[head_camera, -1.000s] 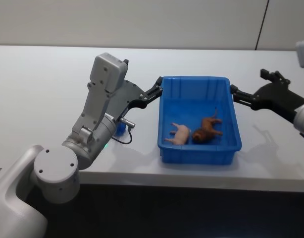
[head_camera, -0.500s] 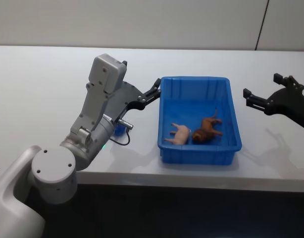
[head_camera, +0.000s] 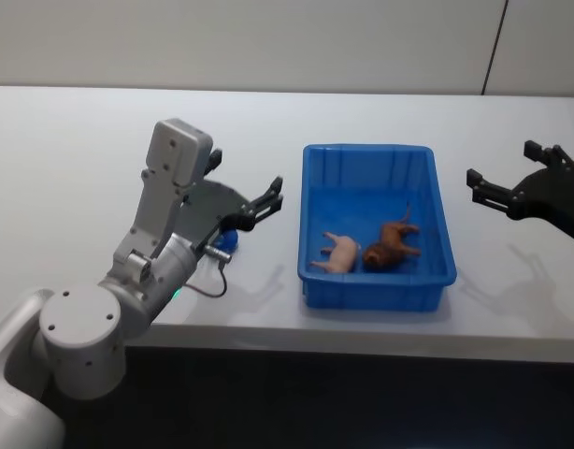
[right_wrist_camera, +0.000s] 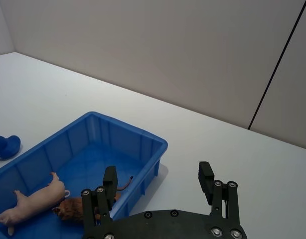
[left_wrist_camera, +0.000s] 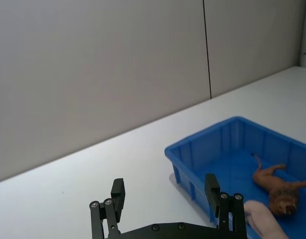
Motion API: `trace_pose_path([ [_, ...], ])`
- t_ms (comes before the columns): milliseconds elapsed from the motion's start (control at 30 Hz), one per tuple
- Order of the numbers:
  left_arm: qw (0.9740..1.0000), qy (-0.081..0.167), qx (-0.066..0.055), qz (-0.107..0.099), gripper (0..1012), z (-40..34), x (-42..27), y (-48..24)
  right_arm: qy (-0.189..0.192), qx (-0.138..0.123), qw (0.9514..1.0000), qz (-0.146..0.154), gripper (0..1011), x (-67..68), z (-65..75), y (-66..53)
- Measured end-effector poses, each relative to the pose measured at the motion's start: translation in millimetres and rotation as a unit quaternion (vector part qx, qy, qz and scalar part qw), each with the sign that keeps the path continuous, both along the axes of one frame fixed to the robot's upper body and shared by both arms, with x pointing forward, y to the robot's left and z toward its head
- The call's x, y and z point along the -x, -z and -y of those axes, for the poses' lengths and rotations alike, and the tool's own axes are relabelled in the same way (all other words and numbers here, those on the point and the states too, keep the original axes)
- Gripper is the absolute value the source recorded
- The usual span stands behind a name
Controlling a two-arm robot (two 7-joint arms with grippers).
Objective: Pick up the two dolls from the table and place them into the box.
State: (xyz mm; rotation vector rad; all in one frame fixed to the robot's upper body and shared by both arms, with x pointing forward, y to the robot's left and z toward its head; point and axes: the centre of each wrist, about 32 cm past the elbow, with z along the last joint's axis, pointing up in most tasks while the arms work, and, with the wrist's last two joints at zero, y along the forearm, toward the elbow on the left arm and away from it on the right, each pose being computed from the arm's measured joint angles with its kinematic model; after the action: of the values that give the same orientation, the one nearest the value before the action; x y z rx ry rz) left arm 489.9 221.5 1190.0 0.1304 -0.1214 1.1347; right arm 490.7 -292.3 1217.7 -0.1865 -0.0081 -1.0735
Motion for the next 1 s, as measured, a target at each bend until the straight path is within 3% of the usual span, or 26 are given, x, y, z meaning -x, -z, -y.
trace_pose_path([
  [267,0.9986,-0.002,-0.004,-0.053,1003,-15.7,-2.5,14.4,0.001,-0.001,1.0000,0.000,1001,0.7,1.4,0.3],
  [500,0.9946,0.005,-0.023,-0.101,1003,-30.3,-8.7,29.4,0.001,-0.001,1.0000,0.000,1001,1.1,2.0,0.5],
  [700,0.9910,0.010,-0.042,-0.127,1003,-40.8,-17.1,38.9,0.001,-0.001,1.0000,0.000,1001,1.2,2.2,0.5],
  [1000,0.9877,0.015,-0.061,-0.143,1003,-50.2,-27.8,44.7,0.001,-0.001,1.0000,0.001,1001,1.3,2.7,0.5],
])
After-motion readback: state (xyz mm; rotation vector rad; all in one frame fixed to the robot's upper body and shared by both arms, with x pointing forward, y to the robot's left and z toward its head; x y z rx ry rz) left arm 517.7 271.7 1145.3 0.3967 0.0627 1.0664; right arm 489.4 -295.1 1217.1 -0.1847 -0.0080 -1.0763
